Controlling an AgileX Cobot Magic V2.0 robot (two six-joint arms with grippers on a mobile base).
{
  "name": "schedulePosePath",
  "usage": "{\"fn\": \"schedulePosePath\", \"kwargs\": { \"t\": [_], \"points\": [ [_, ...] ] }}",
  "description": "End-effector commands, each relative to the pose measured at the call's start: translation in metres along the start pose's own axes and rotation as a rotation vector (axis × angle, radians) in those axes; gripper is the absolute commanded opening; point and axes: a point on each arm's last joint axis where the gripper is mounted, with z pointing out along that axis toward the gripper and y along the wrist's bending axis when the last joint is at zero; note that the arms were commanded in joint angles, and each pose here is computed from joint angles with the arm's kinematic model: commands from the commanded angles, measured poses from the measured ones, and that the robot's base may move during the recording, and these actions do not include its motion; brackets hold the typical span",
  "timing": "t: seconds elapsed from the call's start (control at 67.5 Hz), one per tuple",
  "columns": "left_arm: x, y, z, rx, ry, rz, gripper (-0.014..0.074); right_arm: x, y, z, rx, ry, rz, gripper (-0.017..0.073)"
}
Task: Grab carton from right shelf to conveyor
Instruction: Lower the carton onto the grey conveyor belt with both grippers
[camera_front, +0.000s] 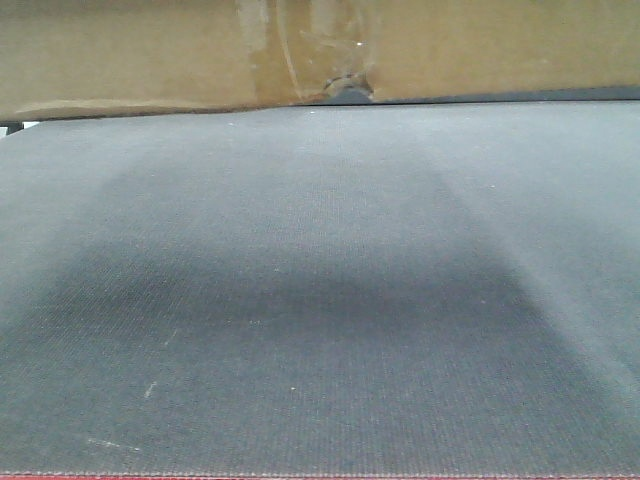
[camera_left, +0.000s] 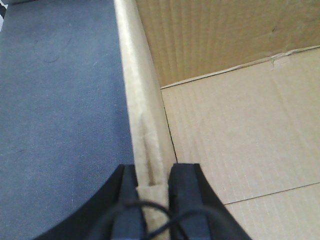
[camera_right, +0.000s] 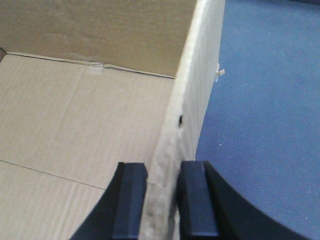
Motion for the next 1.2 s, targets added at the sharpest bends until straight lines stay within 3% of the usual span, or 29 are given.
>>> {"fn": "schedulePosePath", "kwargs": {
  "t": [0.0, 0.459, 0.563, 0.845, 1.008, 1.186],
  "points": [
    [-0.004, 0.002, -0.003, -0.016, -0.040, 0.025, -0.0018, -0.005, 0.006, -0.008, -0.049, -0.066, 0.004, -0.0066],
    [-0.009, -0.001, -0.001, 0.008, -0.098, 0.027, -0.0018, -0.004, 0.006, -0.006, -0.053, -0.050, 0.007, -0.0067],
    [-0.010, -0.007, 0.012, 0.007, -0.082, 0.039, -0.0018, -0.001, -0.002, 0.004, -0.012, 0.006, 0.011, -0.0067],
    [-0.002, -0.023, 0.099, -0.010, 0.079, 0.035, -0.0017, 0.006, -0.036, 0.081, 0.088, 0.186, 0.082, -0.0067],
    [0.006, -0.020, 0.148, -0.014, 0.133, 0.008, -0.0017, 0.017, -0.042, 0.134, 0.096, 0.285, 0.089, -0.0067],
    [0.013, -0.023, 0.174, -0.022, 0.169, 0.024, -0.0015, 0.025, -0.046, 0.169, 0.099, 0.322, 0.091, -0.0067]
  ]
}}
